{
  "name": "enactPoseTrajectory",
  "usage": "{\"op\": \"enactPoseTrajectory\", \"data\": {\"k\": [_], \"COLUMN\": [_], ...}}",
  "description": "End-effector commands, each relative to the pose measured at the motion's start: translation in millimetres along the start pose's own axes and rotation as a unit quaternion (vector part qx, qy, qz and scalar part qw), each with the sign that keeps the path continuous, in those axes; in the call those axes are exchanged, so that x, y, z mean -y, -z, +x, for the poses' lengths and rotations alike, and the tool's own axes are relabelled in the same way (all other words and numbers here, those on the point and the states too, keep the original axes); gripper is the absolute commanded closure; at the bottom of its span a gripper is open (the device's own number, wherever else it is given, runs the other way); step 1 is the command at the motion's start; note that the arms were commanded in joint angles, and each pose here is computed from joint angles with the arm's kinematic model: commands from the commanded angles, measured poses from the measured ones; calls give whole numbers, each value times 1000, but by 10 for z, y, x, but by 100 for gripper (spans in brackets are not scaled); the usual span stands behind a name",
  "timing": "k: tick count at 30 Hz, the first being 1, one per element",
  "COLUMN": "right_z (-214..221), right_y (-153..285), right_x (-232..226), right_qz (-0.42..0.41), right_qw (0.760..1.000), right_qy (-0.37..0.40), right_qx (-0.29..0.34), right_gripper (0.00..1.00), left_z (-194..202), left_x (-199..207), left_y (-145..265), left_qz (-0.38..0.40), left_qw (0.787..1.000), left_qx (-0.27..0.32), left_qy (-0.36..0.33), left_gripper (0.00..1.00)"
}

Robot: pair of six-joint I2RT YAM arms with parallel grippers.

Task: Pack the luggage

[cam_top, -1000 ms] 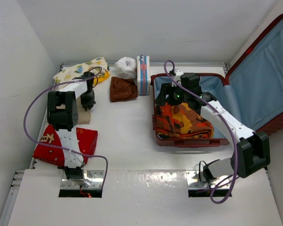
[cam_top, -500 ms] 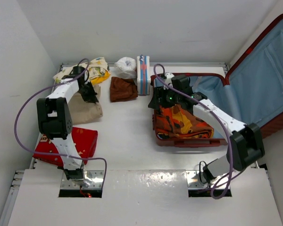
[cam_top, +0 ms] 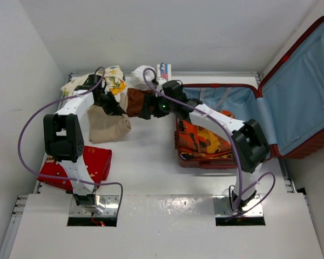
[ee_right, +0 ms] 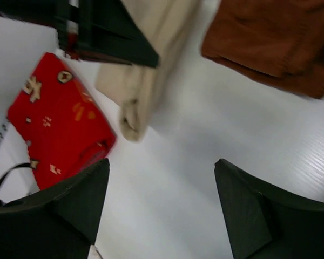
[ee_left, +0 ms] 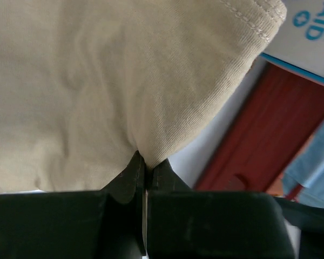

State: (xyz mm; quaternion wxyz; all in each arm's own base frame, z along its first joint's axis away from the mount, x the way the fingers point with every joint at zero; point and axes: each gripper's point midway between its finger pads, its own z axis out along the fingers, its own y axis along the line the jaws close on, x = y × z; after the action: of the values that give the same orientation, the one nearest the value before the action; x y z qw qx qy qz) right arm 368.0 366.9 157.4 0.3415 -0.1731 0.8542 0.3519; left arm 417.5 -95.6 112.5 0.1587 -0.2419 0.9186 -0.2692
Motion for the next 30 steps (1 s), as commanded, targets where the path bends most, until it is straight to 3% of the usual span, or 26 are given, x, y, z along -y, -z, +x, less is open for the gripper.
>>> {"op": "enactPoseTrajectory", "data": {"k": [1, 8, 20, 30], "right_z": [-211, -250, -209, 33], "right_y": [-227, -559, -920, -1037], "right_x": [-285, -454, -279, -152], "right_qz": [-23, -15, 23, 24], "right_qw": [999, 998, 999, 1000], "right_qy": [-30, -24, -1, 10], "right_qx": [39, 49, 37, 4], "right_gripper": [21, 19, 17, 23], "left_z": [4, 98, 166, -21], "left_x": [353, 482, 428, 474], "left_y": [203, 235, 217, 261], "left_qz": [65, 104, 127, 148], "left_qw": [998, 994, 991, 988], "left_qx": [5, -22, -52, -44], "left_qy": [8, 14, 7, -3], "left_gripper": [100, 100, 100, 100]}}
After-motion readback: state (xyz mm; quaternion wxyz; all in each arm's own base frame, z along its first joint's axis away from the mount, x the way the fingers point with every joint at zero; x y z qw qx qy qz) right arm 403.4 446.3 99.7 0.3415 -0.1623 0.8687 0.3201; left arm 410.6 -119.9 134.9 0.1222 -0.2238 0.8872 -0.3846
